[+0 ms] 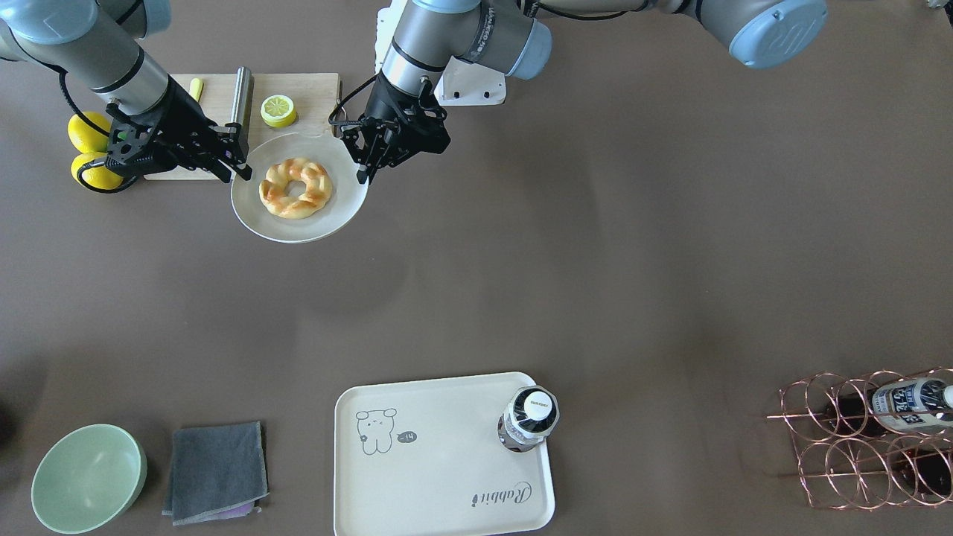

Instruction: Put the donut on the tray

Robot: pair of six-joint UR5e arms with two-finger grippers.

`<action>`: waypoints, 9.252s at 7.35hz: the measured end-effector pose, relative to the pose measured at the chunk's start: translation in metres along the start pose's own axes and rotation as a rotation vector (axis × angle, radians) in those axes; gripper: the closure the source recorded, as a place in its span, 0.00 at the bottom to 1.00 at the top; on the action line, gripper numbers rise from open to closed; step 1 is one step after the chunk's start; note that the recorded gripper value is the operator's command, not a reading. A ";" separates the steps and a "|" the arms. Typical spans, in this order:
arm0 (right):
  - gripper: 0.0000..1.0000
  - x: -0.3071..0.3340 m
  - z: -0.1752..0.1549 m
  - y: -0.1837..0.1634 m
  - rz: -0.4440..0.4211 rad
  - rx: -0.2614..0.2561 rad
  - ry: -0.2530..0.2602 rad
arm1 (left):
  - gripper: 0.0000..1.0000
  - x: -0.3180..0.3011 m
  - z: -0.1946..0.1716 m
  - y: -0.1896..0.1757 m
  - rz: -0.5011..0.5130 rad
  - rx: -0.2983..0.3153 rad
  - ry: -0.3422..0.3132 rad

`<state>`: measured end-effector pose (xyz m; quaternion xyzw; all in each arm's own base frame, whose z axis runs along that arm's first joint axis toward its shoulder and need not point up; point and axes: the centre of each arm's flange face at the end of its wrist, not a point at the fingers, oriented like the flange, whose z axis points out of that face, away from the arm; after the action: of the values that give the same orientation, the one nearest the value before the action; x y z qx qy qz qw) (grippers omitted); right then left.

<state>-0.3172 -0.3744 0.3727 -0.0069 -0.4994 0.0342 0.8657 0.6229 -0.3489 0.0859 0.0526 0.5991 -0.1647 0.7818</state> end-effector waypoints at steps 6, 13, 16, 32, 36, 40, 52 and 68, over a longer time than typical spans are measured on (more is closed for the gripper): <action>1.00 -0.004 -0.004 0.001 -0.004 -0.005 -0.014 | 0.50 -0.003 -0.006 -0.003 0.001 0.002 0.007; 1.00 0.000 -0.014 -0.010 0.010 -0.012 -0.029 | 0.02 -0.117 -0.088 -0.065 0.178 -0.038 -0.023; 1.00 0.003 -0.006 -0.076 0.161 0.007 -0.014 | 0.02 -0.200 -0.132 -0.134 0.247 -0.043 -0.094; 0.00 -0.225 0.097 -0.288 0.807 0.143 -0.073 | 0.02 -0.641 -0.351 -0.419 0.620 -0.103 -0.248; 0.00 -0.060 0.024 -0.288 0.625 0.094 -0.004 | 0.02 -0.741 -0.466 -0.445 0.706 -0.097 -0.348; 0.00 0.182 -0.094 -0.230 0.296 0.110 0.275 | 0.02 -0.784 -0.502 -0.425 0.706 -0.095 -0.531; 0.00 0.448 -0.184 -0.148 0.004 -0.064 0.401 | 0.02 -0.830 -0.448 -0.394 0.475 -0.207 -0.593; 0.00 0.451 -0.181 -0.143 -0.003 -0.062 0.392 | 0.02 -0.723 -0.439 -0.381 0.274 -0.203 -0.452</action>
<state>0.0717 -0.4835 0.6783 -0.0395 -0.3219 0.0155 0.9458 -0.0680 -0.4439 0.6983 0.0166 0.4104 -0.0043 0.9117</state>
